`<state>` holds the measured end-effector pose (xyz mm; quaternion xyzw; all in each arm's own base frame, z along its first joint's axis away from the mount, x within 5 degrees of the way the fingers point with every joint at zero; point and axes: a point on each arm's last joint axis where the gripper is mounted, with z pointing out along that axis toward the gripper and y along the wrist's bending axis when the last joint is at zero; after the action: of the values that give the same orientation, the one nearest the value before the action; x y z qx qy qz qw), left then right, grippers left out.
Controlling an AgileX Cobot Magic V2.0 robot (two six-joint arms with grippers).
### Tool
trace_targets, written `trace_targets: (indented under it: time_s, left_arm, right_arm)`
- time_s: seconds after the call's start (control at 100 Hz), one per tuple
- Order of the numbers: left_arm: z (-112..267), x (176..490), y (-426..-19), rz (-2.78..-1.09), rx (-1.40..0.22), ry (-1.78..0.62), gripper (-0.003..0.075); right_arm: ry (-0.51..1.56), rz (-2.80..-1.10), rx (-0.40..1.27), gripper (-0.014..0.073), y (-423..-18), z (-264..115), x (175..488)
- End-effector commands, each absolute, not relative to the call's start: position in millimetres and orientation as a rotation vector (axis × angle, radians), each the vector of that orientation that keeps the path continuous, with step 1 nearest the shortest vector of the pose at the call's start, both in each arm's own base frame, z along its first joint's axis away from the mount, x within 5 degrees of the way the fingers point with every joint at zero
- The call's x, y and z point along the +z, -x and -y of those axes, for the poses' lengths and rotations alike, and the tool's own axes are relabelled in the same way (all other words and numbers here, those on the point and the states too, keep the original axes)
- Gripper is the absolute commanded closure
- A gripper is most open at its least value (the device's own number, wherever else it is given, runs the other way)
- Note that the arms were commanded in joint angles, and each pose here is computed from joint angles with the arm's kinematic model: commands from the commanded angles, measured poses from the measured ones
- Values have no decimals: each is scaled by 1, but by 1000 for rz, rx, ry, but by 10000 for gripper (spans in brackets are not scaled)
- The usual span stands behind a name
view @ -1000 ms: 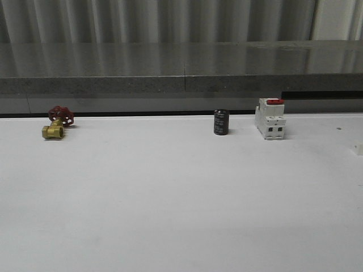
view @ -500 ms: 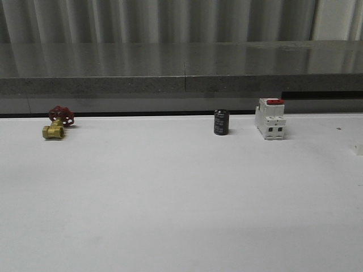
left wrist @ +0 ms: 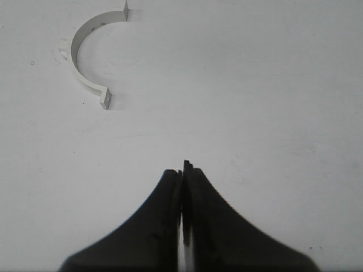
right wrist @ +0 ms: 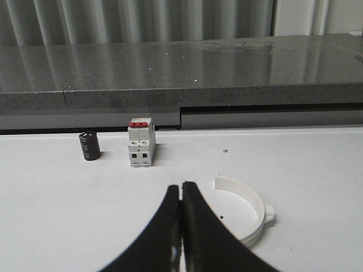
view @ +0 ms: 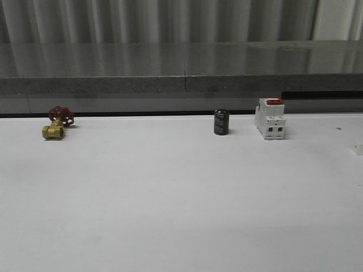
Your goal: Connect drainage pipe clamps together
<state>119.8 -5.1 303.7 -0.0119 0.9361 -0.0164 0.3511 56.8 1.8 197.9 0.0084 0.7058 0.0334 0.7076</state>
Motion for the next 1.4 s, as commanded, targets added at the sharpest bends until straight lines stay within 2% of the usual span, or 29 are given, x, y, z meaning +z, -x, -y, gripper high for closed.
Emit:
trace_targets:
  time_s: [0.0,0.09,0.21,0.28,0.48,0.7,0.86,1.05,1.39]
  left_arm:
    - [7,317,-125,-2353,-73,37,591]
    - [7,317,-125,-2351,-73,37,433]
    - [7,316,-125,-2359,-72,37,182]
    - [7,316,-124,-2361,-72,37,113]
    - [8,319,-147,-2389,-54,32,113]
    - [4,322,-216,-2500,13,38,113]
    - [-19,316,-267,-2568,53,125,113]
    - [-58,294,-312,-2668,66,194,113]
    - [-112,230,-348,-2769,92,277,113]
  right_arm:
    - [-6,-1457,70,660,-55,-2,213]
    - [-6,-1457,70,660,-55,-2,213]
    - [-6,-1457,70,660,-55,-2,213]
    - [-6,-1457,70,660,-55,-2,213]
    - [-6,-1457,70,660,-55,-2,213]
    - [-6,-1457,70,660,-55,-2,213]
    - [-6,-1457,70,660,-55,-2,213]
    - [-6,-1457,70,660,-55,-2,213]
    - [-6,-1457,70,660,-55,-2,213]
